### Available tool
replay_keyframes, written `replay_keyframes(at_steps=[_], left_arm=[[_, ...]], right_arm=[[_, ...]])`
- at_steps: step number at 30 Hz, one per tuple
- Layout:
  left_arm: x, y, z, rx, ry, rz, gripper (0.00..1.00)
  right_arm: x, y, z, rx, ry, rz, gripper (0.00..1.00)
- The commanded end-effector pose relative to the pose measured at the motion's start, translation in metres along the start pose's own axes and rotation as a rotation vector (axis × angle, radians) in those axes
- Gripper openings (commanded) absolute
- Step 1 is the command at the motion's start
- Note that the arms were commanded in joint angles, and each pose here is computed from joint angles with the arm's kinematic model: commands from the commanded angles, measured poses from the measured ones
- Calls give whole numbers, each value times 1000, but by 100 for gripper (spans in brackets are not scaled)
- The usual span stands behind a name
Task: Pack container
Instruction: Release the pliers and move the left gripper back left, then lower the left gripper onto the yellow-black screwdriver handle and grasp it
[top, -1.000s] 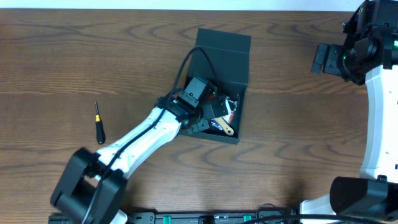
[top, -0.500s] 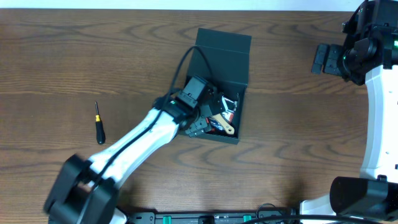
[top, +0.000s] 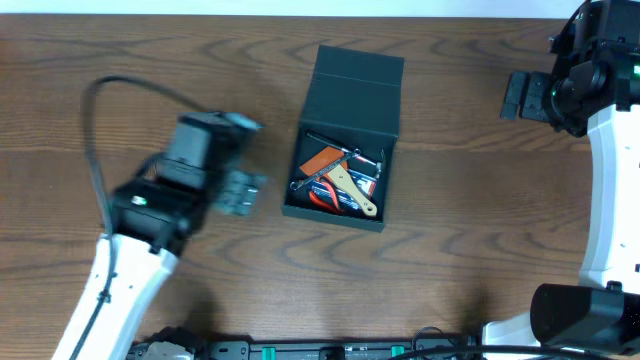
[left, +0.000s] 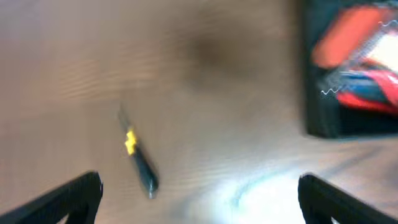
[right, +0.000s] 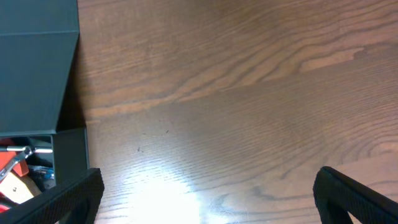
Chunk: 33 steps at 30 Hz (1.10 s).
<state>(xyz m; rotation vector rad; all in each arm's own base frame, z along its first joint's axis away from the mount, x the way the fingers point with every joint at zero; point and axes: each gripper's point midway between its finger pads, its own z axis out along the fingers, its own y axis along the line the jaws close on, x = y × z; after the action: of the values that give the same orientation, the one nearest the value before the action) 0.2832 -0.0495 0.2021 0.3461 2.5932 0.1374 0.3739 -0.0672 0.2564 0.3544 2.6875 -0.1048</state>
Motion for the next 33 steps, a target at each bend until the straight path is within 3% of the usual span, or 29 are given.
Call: replay_keyframes(at_steps=[1, 6, 11, 33], left_arm=[[22, 31, 9, -48, 88, -351, 99], [47, 50, 32, -1, 181, -506, 99], [68, 61, 52, -22, 281, -565, 99], [109, 61, 144, -58, 438, -568, 99]], right_arm=[[2, -3, 2, 1, 12, -14, 99], [2, -3, 2, 1, 10, -21, 99], [1, -3, 2, 1, 8, -21, 99], [8, -6, 2, 18, 35, -33, 99]])
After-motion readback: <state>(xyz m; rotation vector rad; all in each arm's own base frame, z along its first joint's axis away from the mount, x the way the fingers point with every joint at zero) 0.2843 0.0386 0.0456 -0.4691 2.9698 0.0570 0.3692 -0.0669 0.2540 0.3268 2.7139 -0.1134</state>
